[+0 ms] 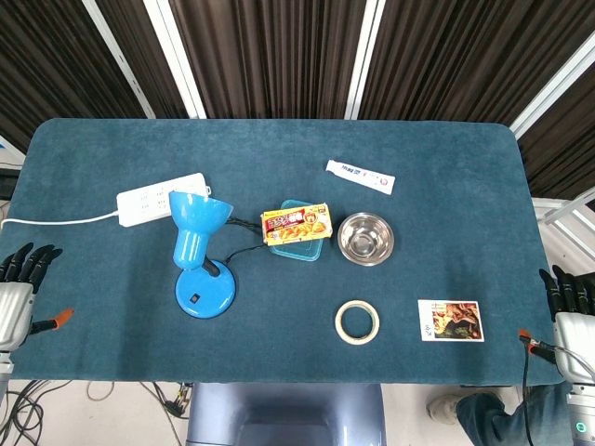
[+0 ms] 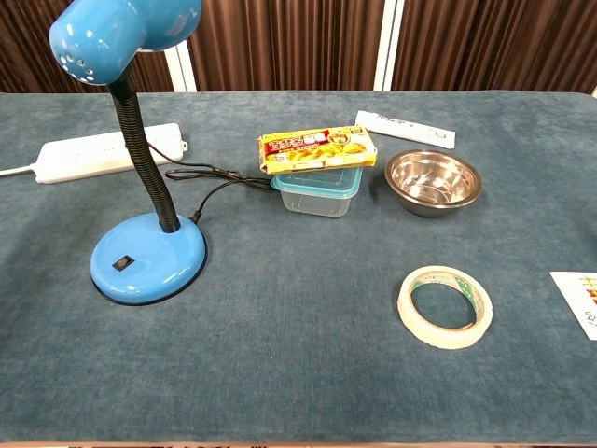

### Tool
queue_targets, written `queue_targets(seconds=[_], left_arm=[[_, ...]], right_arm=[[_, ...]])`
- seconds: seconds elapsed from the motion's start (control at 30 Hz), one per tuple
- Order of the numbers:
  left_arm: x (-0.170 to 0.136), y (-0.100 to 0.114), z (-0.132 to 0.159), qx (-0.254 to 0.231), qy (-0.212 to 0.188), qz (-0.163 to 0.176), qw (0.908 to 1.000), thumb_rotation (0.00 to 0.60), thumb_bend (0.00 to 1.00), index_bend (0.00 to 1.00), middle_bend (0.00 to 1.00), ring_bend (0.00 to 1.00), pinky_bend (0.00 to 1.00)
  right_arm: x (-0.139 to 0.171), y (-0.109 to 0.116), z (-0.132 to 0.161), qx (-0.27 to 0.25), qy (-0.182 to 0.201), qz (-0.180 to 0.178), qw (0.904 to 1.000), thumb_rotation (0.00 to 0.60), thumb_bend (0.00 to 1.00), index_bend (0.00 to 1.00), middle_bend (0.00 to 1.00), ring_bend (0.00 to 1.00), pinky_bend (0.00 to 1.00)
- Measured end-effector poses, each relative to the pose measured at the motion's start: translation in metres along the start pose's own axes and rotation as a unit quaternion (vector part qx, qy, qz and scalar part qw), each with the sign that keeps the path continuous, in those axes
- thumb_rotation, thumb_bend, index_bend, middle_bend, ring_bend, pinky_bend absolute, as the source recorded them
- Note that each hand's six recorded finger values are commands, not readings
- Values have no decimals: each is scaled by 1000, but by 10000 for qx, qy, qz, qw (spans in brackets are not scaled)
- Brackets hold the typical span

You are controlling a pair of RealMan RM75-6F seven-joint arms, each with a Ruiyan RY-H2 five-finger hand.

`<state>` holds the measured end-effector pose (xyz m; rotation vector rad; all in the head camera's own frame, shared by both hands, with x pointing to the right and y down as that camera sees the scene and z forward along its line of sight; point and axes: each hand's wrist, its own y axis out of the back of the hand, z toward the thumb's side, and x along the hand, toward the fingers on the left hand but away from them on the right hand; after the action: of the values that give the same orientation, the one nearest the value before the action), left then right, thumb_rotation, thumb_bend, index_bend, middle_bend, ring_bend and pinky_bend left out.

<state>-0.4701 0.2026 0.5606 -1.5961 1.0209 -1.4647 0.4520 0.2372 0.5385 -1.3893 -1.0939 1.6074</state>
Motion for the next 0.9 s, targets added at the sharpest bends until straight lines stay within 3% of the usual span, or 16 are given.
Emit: queue_targets(seconds=[0.23, 0.4, 0.5, 0.63, 0.73, 0.9], left_arm=[[0, -1, 1, 16, -26, -17, 10000, 600, 116, 134, 122, 38, 138], [1, 0, 5, 18, -140, 48, 9999, 600, 159, 145, 210, 159, 291], [1, 0, 11, -23, -290, 82, 9995, 600, 273, 172, 317, 296, 443], [1, -5, 24, -108, -628, 42, 9980, 600, 503, 212, 562, 541, 677], [4, -11, 37, -113, -937, -31, 9955, 600, 606, 224, 671, 632, 749], [10, -31, 60, -23, -1371, -398, 9898, 600, 665, 233, 766, 708, 793]], right_arm=[[0, 0, 0, 2, -7, 2, 10000, 600, 263, 28, 46, 49, 0], [0, 0, 0, -6, -6, 10, 10000, 600, 263, 28, 46, 49, 0], [0, 0, 0, -17, -19, 13, 10000, 600, 262, 28, 46, 49, 0], [0, 0, -1, -27, -36, 26, 10000, 600, 263, 28, 46, 49, 0], [0, -1, -1, -26, -37, 32, 10000, 600, 263, 28, 46, 49, 0], [0, -1, -1, -11, -57, 29, 10000, 600, 263, 28, 46, 50, 0]])
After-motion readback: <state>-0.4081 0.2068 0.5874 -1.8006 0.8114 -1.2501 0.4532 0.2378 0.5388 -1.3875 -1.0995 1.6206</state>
